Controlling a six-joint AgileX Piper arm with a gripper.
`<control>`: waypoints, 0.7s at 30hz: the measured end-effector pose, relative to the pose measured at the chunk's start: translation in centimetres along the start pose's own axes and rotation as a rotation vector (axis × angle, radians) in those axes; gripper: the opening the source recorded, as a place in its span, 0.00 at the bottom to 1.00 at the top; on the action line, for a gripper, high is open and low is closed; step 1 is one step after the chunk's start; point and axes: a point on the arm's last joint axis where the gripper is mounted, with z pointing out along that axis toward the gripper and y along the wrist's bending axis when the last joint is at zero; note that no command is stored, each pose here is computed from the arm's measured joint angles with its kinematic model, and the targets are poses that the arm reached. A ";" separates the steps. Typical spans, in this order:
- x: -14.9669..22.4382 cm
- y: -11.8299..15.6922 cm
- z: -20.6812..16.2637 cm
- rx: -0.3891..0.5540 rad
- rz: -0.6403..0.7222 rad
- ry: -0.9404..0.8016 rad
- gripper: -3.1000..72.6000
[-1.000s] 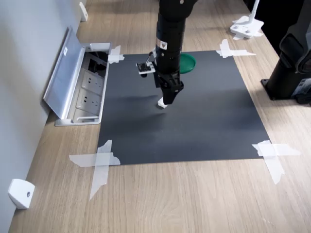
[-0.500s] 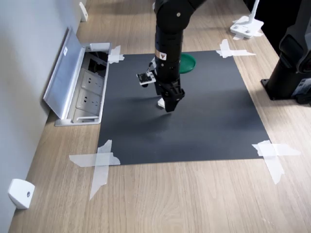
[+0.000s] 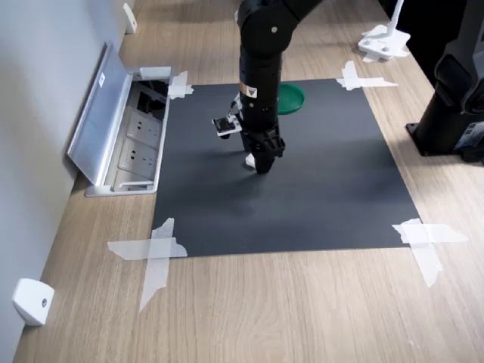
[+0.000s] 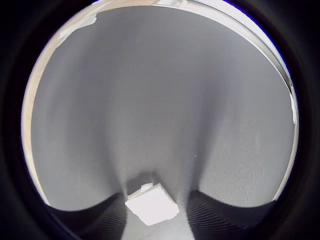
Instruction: Grasp a white terminal and put it on the green lid.
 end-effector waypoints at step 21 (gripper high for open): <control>5.5 -4.6 -5.7 0.046 0.043 -0.042 0.51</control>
